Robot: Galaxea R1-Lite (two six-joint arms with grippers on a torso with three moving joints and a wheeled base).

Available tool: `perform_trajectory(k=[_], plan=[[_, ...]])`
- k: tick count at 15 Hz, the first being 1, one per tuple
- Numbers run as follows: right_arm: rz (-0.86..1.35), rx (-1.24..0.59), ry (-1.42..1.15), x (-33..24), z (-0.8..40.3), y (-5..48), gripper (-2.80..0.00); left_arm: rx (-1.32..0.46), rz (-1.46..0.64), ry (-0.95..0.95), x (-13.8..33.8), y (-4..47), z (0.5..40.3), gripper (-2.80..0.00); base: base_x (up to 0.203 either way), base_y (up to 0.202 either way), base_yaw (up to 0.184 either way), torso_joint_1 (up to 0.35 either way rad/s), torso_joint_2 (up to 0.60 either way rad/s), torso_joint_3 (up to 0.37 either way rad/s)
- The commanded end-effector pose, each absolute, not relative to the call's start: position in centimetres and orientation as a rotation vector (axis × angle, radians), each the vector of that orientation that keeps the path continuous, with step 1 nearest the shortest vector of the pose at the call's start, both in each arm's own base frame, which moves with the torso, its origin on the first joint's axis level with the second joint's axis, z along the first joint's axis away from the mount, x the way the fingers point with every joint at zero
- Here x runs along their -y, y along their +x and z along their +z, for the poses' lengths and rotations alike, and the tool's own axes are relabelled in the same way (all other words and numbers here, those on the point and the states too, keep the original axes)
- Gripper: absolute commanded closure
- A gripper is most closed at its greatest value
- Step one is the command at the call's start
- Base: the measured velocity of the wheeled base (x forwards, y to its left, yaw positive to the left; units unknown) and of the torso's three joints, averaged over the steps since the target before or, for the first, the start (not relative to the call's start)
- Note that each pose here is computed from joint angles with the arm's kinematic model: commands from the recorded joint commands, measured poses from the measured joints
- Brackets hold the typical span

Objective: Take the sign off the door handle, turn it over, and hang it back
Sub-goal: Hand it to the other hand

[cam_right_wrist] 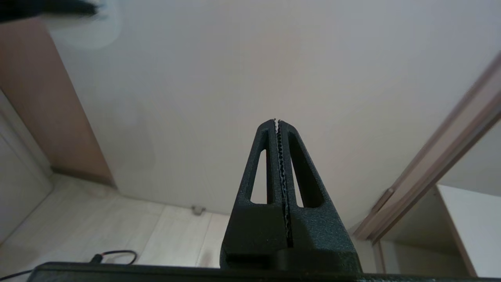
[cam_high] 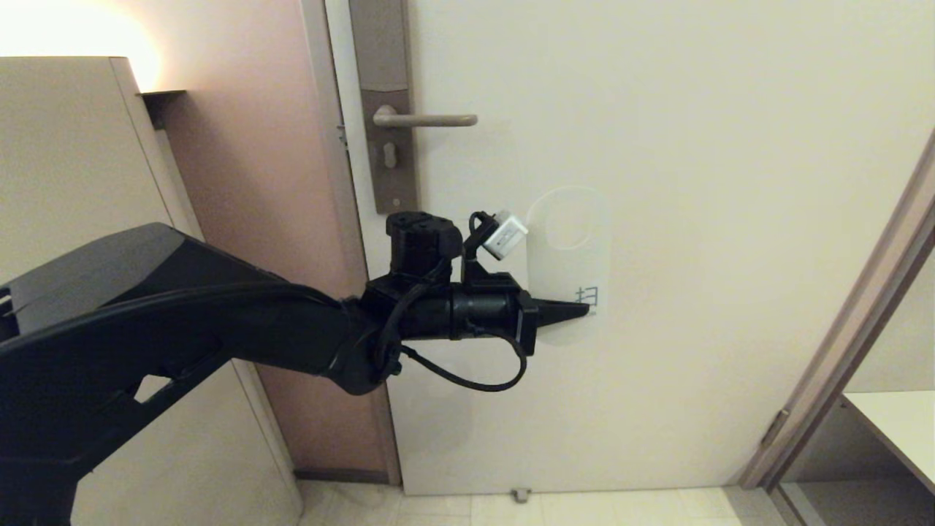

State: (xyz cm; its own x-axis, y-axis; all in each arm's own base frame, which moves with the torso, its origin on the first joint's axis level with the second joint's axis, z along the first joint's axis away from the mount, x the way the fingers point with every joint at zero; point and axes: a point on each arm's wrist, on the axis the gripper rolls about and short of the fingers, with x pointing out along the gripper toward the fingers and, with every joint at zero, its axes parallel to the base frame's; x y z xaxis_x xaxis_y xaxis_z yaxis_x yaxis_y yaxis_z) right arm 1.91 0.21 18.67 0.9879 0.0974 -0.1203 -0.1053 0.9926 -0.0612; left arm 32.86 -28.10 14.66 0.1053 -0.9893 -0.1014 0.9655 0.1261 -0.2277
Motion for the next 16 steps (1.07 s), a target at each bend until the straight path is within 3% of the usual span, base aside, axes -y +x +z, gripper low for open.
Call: perform_trajectory(k=[1,10,16], plan=[[0.11,-0.268,-0.056,-0.3,19.1,6.3,0.0,-0.243,-1.467,-0.115,28.0,32.8,15.0,0.0,0.0,0.0,0.0,0.0,0.0,0.0],[0.128,-0.251,0.09,-0.3,21.8,19.3,0.0,-0.27,-1.582,-0.161,28.1,32.5,15.4,0.0,0.0,0.0,0.0,0.0,0.0,0.0],[0.419,-0.206,0.083,-1.0,23.3,20.0,0.0,-0.272,-1.624,-0.164,28.4,32.2,15.2,0.0,0.0,0.0,0.0,0.0,0.0,0.0]])
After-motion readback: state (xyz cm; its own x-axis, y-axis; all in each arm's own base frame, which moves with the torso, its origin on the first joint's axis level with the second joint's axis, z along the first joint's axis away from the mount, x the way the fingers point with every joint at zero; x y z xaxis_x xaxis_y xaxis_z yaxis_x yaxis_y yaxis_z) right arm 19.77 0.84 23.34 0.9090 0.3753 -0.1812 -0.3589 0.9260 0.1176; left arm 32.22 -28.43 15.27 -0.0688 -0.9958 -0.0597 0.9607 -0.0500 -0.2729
